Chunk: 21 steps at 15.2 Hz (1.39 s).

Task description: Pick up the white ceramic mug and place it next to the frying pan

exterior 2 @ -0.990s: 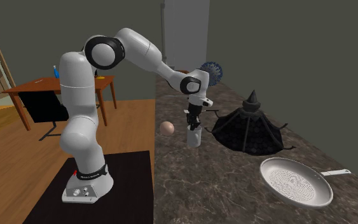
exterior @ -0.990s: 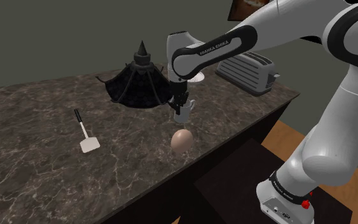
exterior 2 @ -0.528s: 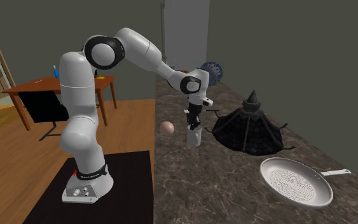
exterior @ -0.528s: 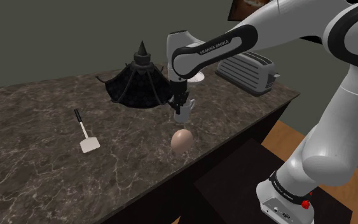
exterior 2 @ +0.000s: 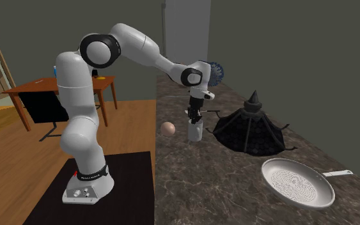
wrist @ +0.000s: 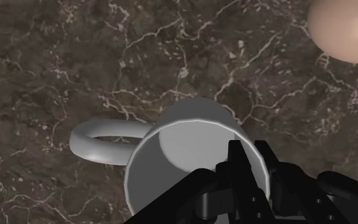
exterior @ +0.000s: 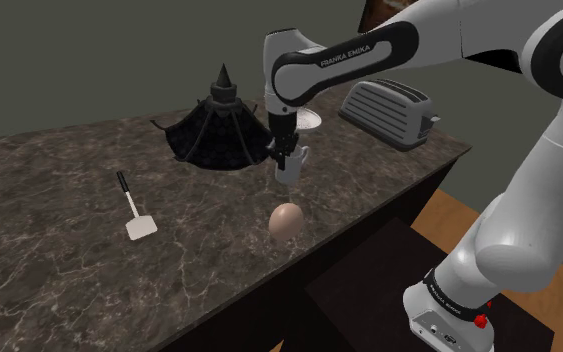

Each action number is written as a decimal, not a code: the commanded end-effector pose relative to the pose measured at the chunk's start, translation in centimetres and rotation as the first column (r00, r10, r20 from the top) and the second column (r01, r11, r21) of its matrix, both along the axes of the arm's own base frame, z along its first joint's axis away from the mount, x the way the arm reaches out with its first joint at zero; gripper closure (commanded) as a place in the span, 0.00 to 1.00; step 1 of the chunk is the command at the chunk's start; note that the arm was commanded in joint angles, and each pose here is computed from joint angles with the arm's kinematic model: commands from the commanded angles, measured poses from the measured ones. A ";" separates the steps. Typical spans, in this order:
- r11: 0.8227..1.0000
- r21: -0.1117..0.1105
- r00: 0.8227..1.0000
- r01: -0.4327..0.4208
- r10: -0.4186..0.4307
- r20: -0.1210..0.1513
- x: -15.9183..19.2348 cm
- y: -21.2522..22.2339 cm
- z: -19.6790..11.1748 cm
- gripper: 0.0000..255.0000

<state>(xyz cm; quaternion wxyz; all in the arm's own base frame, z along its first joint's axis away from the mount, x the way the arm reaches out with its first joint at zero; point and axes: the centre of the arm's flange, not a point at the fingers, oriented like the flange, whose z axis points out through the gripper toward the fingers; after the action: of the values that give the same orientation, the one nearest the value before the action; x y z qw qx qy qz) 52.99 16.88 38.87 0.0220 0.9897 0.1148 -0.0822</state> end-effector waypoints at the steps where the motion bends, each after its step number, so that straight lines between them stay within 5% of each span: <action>1: 1.000 0.000 1.000 0.000 0.000 0.000 0.0 -0.2 1.1 1.00; 21: 1.000 0.000 1.000 0.000 0.000 0.000 0.0 -0.2 11.7 1.00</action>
<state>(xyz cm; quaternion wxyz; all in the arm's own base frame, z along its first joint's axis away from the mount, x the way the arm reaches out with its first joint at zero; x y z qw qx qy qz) 53.04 16.82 50.03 0.0220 0.9897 0.1148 -0.0822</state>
